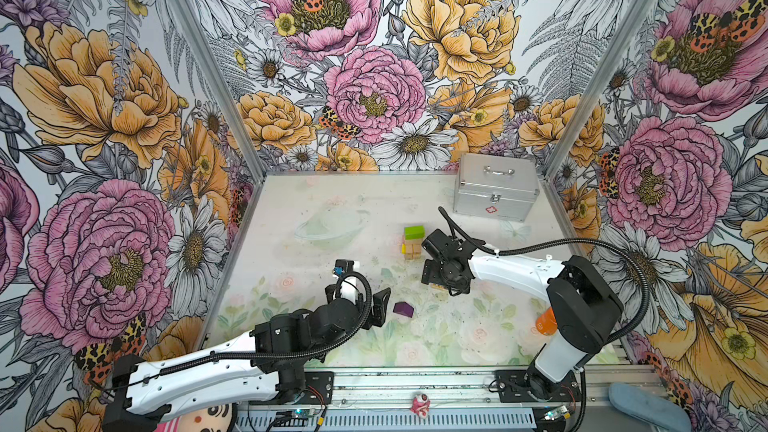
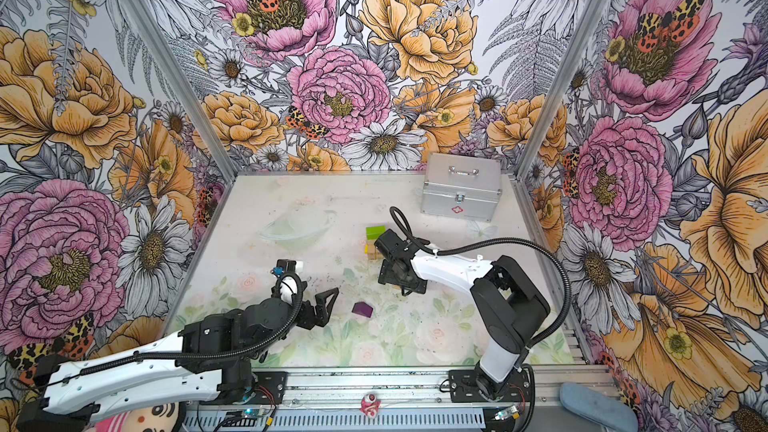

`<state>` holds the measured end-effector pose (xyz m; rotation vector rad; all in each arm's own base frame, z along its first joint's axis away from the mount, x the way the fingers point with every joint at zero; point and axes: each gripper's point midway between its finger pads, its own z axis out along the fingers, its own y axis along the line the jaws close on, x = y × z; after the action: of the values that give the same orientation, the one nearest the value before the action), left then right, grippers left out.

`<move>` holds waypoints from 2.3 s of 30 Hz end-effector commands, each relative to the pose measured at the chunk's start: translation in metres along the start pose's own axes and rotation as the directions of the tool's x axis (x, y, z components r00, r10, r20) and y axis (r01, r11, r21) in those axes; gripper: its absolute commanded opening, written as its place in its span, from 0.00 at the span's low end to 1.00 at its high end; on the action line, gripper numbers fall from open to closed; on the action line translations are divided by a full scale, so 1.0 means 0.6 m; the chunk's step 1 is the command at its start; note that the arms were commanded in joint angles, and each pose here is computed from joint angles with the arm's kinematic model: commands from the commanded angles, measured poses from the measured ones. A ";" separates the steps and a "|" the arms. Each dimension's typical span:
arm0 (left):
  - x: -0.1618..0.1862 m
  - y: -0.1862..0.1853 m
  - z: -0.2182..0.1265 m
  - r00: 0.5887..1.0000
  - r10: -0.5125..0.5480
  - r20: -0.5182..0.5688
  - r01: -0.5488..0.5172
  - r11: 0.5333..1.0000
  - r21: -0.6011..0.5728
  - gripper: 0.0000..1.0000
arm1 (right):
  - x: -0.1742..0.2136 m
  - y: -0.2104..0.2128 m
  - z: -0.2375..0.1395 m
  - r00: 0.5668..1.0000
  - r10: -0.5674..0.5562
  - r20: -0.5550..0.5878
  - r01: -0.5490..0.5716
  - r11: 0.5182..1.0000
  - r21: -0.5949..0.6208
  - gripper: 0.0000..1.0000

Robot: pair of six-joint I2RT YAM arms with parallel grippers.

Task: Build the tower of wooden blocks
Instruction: 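Lower the right gripper over the printed wooden tile and align it, then close the right gripper on the printed wooden tile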

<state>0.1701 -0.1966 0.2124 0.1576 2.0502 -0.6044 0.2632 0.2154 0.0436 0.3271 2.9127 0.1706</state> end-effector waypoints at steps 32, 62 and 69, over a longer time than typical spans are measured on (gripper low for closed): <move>0.005 0.011 0.000 1.000 -0.009 -0.003 0.009 1.000 0.007 0.99 | -0.008 0.000 0.028 0.999 -0.032 -0.025 0.033 0.998 0.045 0.79; -0.001 0.014 0.001 1.000 -0.014 0.005 0.014 1.000 0.000 0.99 | -0.001 -0.014 0.040 0.996 -0.064 -0.065 0.069 0.995 0.070 0.68; 0.000 0.016 -0.002 1.000 -0.024 0.007 0.024 1.000 0.009 0.99 | -0.001 -0.019 0.040 0.994 -0.082 -0.065 0.088 0.992 0.088 0.64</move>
<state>0.1734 -0.1879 0.2122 0.1226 2.0436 -0.6159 0.2640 0.2082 0.0185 0.2244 2.9885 0.0579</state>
